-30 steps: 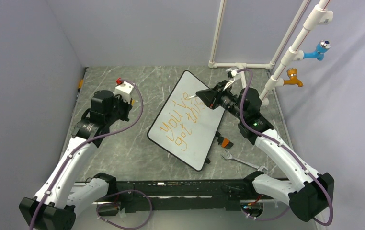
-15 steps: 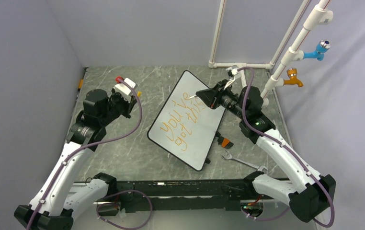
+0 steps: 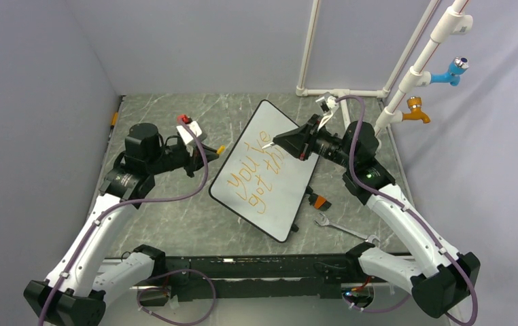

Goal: Write a sentence on the whiteboard
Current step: Insert the whiteboard marker without the cap into the pen cap.

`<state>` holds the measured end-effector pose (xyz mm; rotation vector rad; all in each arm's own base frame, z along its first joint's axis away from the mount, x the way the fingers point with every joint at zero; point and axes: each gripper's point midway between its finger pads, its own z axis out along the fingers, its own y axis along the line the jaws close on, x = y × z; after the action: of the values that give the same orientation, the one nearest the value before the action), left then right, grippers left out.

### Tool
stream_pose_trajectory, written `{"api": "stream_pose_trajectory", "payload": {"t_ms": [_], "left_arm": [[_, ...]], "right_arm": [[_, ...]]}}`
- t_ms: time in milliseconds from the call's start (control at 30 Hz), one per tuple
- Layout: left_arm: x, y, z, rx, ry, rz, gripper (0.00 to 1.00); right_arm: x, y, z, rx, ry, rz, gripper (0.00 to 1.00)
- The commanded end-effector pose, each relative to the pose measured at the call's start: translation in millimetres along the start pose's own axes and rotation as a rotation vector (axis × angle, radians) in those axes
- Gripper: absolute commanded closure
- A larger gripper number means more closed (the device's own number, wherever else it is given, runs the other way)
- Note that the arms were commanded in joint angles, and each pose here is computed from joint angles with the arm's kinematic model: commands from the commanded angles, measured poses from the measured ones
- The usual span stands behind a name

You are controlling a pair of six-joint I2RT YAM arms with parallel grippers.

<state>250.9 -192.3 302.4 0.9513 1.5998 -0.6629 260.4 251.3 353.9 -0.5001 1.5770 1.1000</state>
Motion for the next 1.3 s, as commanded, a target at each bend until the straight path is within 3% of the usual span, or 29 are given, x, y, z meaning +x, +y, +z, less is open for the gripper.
{"api": "stream_pose_trajectory", "payload": {"t_ms": [0,567,1267], "left_arm": [[-15,-30,1,0.192,-0.069,0.046,1.00],[-5,-36,6,0.240,-0.063,0.030,1.00],[-2,-40,2,0.247,-0.059,0.039,1.00]], "right_arm": [[-26,32,2,-0.146,-0.043,-0.034,1.00],[-17,70,37,-0.317,0.012,-0.026,1.00],[-7,77,63,-0.318,0.032,-0.040,1.00]]}}
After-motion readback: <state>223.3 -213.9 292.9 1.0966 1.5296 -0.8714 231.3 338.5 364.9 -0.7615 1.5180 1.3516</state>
